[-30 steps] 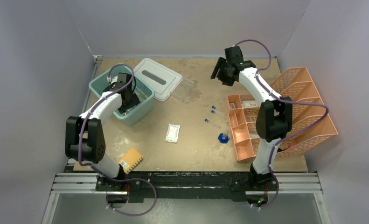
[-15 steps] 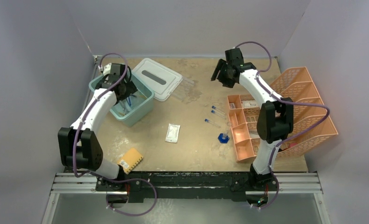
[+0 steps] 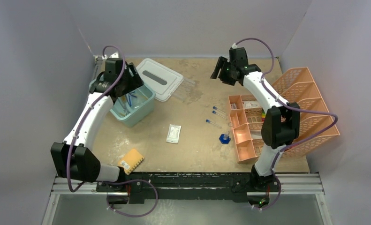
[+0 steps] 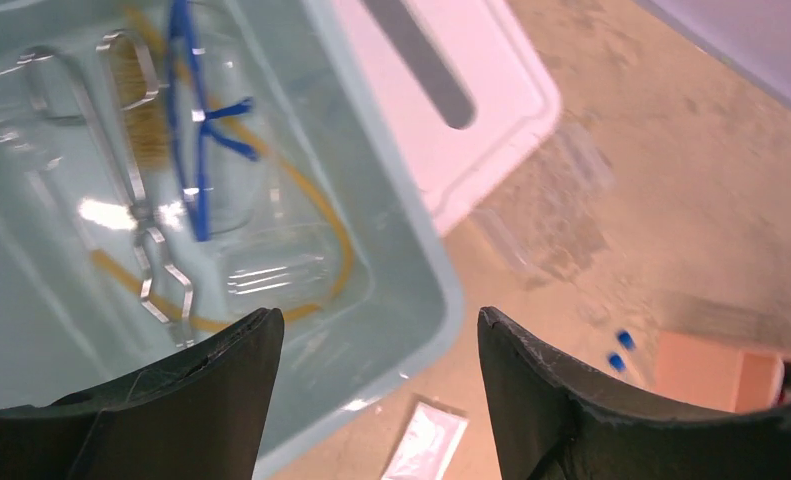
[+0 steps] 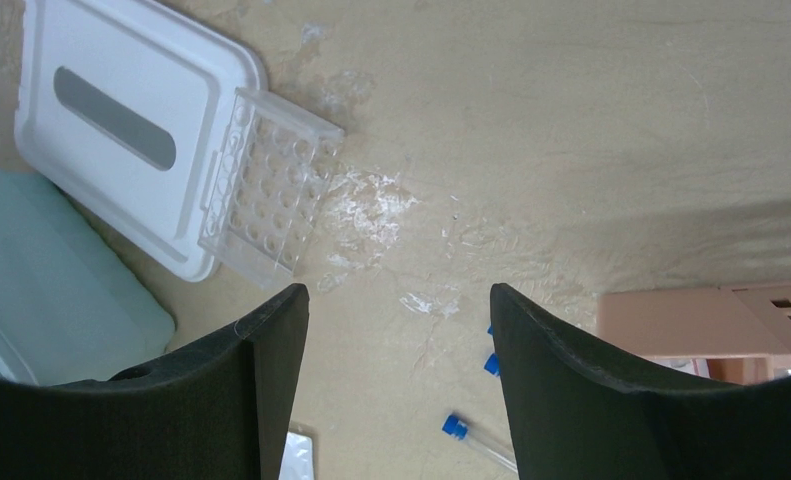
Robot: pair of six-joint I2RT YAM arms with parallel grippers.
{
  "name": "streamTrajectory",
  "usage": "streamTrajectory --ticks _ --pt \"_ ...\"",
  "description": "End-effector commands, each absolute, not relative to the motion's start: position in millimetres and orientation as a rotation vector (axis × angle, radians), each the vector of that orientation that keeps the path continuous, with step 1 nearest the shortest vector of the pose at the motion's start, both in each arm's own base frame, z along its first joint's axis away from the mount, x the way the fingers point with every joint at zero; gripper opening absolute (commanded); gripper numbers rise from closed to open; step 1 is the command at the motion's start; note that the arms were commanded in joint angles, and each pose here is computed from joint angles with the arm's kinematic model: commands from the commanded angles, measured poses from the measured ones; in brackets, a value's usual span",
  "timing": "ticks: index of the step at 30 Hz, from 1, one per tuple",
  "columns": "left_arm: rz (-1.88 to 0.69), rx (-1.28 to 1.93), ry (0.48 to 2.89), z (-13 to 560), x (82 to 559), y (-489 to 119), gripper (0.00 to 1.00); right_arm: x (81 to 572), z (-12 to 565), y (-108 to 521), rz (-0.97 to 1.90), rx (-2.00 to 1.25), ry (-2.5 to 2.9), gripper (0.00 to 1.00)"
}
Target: Organize the chemistry lab equipment
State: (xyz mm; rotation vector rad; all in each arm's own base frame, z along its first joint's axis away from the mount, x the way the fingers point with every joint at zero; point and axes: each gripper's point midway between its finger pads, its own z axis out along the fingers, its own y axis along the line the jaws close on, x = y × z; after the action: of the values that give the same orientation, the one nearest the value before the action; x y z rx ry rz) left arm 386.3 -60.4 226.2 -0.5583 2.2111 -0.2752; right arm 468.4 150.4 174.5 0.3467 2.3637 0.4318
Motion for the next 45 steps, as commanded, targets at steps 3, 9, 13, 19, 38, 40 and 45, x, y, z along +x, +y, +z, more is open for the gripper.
streamTrajectory --ticks 3,9,13,19,38,40,45 --pt "-0.547 -0.184 2.083 286.1 385.4 -140.1 0.70 453.1 193.5 204.3 0.511 0.086 2.337 0.69" --pt "-0.554 -0.174 2.053 285.4 374.3 -150.7 0.64 413.8 162.6 274.6 0.536 -0.163 2.430 0.68" --pt "-0.407 -0.278 1.981 300.7 371.8 -119.3 0.61 383.8 127.3 304.2 0.507 -0.259 2.528 0.67" --pt "-0.295 -0.381 1.951 304.5 359.8 -92.4 0.60 345.2 92.2 332.5 0.388 -0.429 2.604 0.67" --pt "-0.095 -0.633 1.911 298.4 336.3 -44.9 0.62 290.2 28.9 350.2 0.163 -0.517 2.776 0.68" --pt "-0.107 -0.631 1.918 296.1 334.7 -46.5 0.62 287.3 21.8 350.9 0.164 -0.510 2.799 0.68" --pt "-0.111 -0.640 1.936 288.9 331.5 -47.2 0.62 283.3 8.5 352.4 0.163 -0.496 2.840 0.47"
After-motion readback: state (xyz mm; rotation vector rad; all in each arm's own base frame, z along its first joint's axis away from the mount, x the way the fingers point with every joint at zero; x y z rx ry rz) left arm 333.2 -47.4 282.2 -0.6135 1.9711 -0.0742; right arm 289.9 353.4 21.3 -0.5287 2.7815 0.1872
